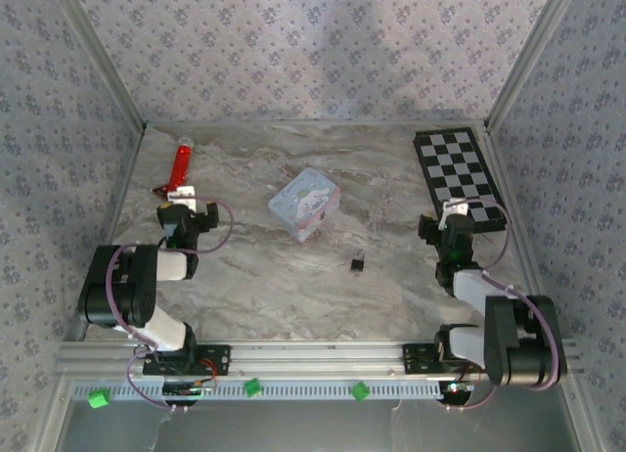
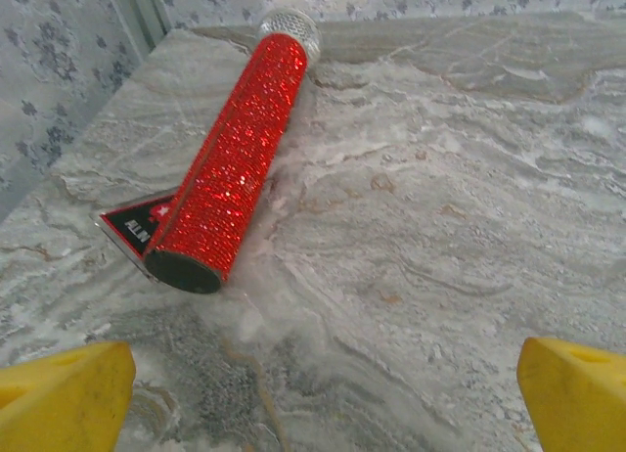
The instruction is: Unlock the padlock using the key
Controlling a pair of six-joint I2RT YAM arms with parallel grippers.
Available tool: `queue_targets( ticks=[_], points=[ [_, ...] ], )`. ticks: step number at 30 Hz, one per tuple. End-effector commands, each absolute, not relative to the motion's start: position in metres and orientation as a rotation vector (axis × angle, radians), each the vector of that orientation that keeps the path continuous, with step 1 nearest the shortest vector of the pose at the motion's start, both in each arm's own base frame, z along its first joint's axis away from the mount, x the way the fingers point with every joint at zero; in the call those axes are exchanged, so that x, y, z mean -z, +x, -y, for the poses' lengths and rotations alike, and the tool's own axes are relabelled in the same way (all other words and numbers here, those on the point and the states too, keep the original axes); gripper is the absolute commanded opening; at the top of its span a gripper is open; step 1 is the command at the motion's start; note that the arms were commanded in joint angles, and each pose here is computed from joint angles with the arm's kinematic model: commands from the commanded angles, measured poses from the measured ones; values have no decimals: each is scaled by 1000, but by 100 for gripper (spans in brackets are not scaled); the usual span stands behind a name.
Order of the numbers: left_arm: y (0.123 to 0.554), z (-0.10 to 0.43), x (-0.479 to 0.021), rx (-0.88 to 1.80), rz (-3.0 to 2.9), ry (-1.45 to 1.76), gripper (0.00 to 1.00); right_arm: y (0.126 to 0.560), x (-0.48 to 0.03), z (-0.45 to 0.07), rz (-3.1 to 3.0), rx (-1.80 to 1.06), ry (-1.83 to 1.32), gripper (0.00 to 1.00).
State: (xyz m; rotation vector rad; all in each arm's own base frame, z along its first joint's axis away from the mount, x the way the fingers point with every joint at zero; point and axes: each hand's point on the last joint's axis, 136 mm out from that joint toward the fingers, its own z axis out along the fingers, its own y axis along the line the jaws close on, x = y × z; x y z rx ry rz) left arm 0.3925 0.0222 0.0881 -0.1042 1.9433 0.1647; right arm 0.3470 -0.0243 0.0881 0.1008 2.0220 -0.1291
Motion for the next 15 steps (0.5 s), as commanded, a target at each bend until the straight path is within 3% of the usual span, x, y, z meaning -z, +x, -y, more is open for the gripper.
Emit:
queue_targets(
  ticks=[1, 9, 12, 13, 15],
  points=[
    [395, -19, -91, -130, -1942, -106, 100, 369, -115, 12, -1884, 77, -6, 78],
    [395, -19, -91, -131, -1939, -107, 100, 391, -83, 12, -1985, 3, -9, 79],
    [395, -19, -91, -131, -1940, -107, 100, 393, -85, 14, -1975, 25, 3, 86],
    [395, -18, -91, -130, -1940, -106, 100, 393, -85, 15, -1970, 26, 6, 97],
    [395, -18, -91, -131, -1940, -106, 100, 393, -85, 15, -1972, 30, 6, 99]
  ],
)
